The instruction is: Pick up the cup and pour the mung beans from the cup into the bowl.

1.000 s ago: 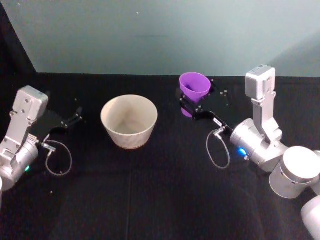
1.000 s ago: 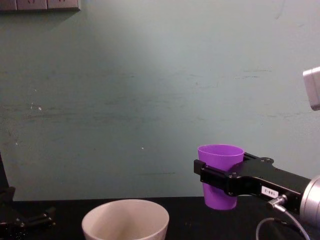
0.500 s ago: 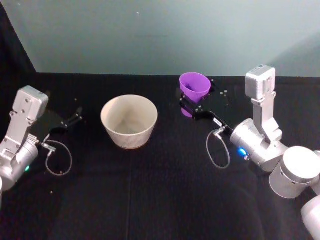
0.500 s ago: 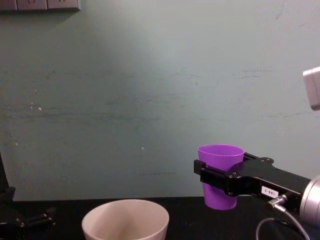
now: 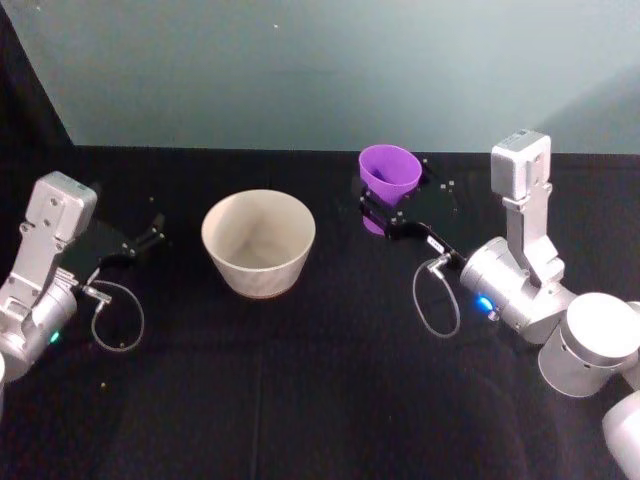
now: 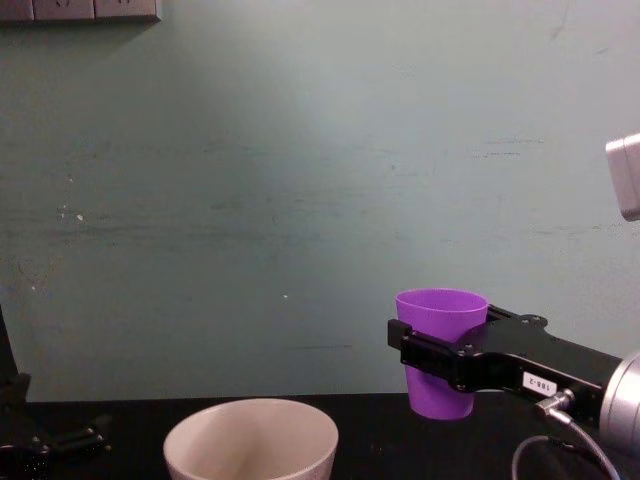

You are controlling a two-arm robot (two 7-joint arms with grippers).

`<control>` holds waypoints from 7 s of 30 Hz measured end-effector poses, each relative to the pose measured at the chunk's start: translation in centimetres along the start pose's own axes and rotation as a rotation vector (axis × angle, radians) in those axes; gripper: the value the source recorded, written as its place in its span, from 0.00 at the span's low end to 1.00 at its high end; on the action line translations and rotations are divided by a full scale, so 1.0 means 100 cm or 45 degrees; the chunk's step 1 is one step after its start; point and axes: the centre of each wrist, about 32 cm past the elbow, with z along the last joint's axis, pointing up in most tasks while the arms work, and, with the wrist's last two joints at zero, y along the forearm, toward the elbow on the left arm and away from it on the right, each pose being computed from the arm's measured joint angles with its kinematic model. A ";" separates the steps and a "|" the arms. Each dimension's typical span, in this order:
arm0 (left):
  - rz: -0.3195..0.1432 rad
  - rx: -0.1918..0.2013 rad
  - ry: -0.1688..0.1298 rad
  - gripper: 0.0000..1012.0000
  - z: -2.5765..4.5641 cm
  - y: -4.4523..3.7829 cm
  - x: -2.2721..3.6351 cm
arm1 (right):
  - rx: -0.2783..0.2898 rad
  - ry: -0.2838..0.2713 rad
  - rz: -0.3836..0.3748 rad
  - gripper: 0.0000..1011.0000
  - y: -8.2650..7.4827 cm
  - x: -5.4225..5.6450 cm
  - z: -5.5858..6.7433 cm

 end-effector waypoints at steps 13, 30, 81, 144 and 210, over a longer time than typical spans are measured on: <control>0.000 0.000 0.000 0.99 0.0000 0.0000 0.0000 | 0.000 0.000 0.000 0.72 0.000 0.000 0.000; 0.000 0.000 0.000 0.99 0.0000 0.0000 0.0000 | 0.000 0.000 0.000 0.72 0.000 0.000 0.000; 0.000 0.000 0.000 0.99 0.0000 0.0000 0.0000 | -0.302 -0.959 0.247 0.72 0.073 -0.020 0.080; 0.000 0.000 0.000 0.99 0.0000 0.0000 0.0000 | -0.492 -1.971 0.400 0.72 0.110 -0.092 0.089; 0.000 0.000 0.000 0.99 0.0000 0.0000 0.0000 | -0.565 -2.364 0.431 0.72 0.111 -0.121 0.091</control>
